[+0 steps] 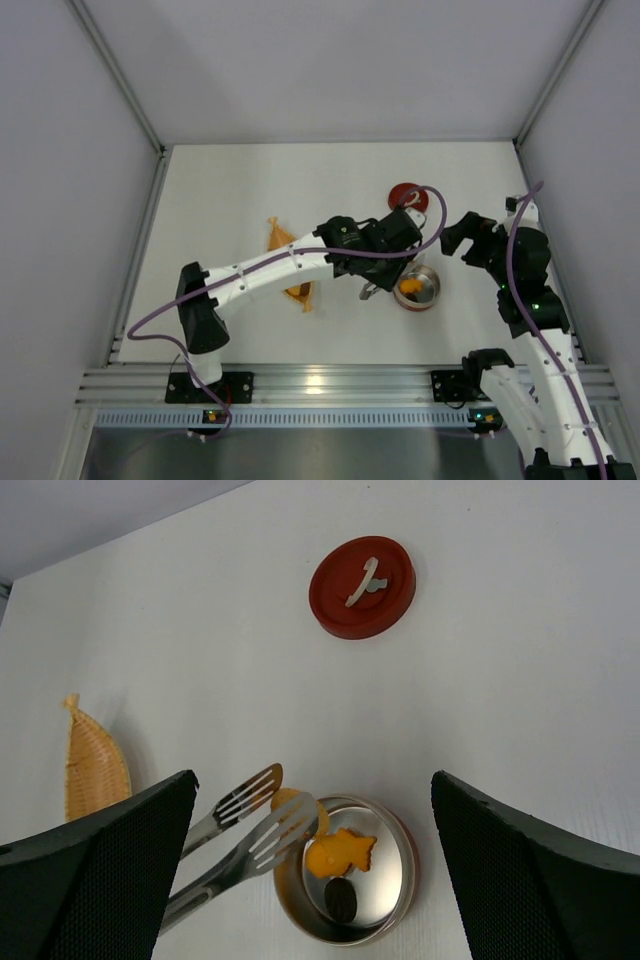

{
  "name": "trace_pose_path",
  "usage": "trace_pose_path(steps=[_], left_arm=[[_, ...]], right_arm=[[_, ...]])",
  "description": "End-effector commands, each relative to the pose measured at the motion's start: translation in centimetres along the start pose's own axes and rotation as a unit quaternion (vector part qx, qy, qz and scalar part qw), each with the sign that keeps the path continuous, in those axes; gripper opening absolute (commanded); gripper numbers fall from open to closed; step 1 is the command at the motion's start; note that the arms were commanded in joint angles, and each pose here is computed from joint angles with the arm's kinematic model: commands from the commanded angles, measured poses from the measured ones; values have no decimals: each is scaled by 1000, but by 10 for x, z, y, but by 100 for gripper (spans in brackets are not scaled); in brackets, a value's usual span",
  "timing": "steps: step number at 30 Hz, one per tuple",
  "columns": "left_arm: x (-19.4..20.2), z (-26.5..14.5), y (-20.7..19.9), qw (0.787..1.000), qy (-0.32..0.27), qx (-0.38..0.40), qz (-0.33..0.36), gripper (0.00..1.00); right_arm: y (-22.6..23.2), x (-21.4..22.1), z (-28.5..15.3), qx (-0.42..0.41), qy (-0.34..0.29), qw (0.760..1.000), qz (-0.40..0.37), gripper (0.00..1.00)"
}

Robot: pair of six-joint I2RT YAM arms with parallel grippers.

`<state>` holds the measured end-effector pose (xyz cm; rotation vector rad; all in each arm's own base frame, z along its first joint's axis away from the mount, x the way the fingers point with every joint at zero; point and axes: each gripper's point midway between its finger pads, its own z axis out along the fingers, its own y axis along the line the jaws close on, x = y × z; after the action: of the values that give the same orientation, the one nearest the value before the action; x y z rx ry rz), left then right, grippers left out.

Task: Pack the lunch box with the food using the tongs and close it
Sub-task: Place the fake food in the packing box.

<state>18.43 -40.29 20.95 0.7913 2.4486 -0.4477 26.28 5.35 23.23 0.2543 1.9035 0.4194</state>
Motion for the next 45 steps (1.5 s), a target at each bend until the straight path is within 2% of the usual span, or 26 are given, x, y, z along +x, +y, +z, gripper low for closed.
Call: trace_pose_path(steps=[1,15,26,35,45], left_arm=[[-22,-5,-20,999,-36,32,-1,41],[-15,14,-28,999,-26,40,8,41],[-5,31,-32,999,-10,50,9,46],[-1,22,-30,999,-10,51,9,52],[-3,0,-25,999,-26,44,11,52]], right_arm=[[6,-17,-10,0,-18,1000,-14,99],[5,-17,-7,1,-16,1000,-16,99],[6,-19,-8,2,-17,1000,-20,99],[6,-18,-7,1,-16,1000,-20,100],[6,-16,-8,0,-14,1000,-18,100]])
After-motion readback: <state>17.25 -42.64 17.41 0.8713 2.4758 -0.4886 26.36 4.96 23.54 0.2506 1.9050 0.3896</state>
